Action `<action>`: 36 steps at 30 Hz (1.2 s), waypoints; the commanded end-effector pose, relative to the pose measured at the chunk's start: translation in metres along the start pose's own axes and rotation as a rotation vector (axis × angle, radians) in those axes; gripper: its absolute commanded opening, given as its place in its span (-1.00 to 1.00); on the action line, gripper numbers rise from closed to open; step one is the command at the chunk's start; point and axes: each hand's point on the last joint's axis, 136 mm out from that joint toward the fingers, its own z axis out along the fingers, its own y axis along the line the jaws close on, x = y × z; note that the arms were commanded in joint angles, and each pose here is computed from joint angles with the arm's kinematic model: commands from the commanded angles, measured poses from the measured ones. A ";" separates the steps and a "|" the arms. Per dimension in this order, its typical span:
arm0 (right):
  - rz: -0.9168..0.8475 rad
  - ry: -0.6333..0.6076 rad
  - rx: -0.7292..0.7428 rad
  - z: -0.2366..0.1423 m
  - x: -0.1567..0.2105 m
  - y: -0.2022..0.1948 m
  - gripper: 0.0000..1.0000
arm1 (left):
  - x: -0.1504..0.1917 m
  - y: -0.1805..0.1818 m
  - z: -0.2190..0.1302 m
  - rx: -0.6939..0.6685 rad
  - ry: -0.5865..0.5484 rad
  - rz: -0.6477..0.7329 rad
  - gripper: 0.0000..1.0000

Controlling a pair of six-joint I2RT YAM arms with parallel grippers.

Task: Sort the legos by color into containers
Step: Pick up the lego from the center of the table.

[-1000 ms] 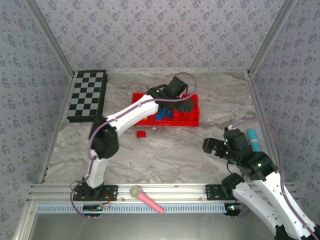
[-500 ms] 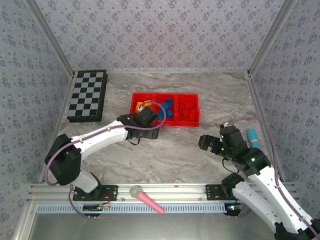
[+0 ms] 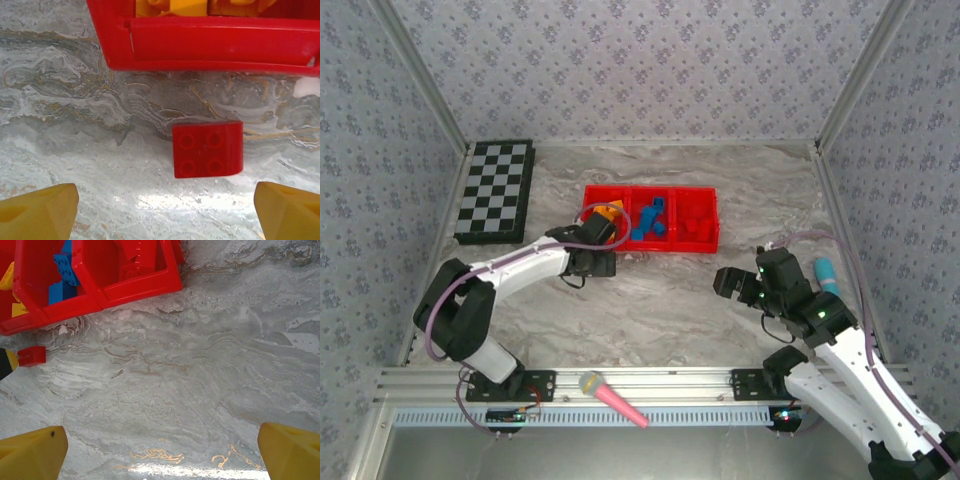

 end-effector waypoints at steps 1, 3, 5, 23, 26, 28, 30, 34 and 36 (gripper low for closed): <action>0.006 -0.001 -0.012 0.001 -0.001 0.004 0.99 | 0.000 -0.006 0.011 0.015 0.031 -0.039 0.75; 0.005 0.002 -0.009 0.002 0.000 0.003 0.99 | 0.000 -0.010 0.018 0.022 0.049 -0.048 0.73; 0.002 0.006 -0.009 0.002 0.001 0.003 0.99 | 0.001 -0.014 0.024 0.028 0.062 -0.054 0.71; 0.000 0.018 0.007 0.001 0.006 -0.003 0.99 | 0.000 -0.022 0.059 0.037 0.136 -0.091 0.24; -0.001 0.017 0.006 0.000 0.005 -0.002 0.99 | 0.001 -0.024 0.063 0.045 0.146 -0.085 0.02; 0.000 0.016 0.006 -0.001 0.005 -0.002 0.99 | 0.003 -0.026 0.063 0.059 0.148 -0.081 -0.17; -0.005 0.011 0.002 -0.001 0.003 -0.001 0.99 | 0.003 -0.027 0.062 0.072 0.141 -0.084 -0.26; -0.006 0.012 0.007 -0.001 0.004 -0.002 0.99 | 0.000 -0.025 0.052 0.086 0.116 -0.088 -0.38; -0.006 0.010 0.006 -0.002 0.003 -0.002 0.99 | -0.002 -0.024 0.043 0.098 0.095 -0.090 -0.42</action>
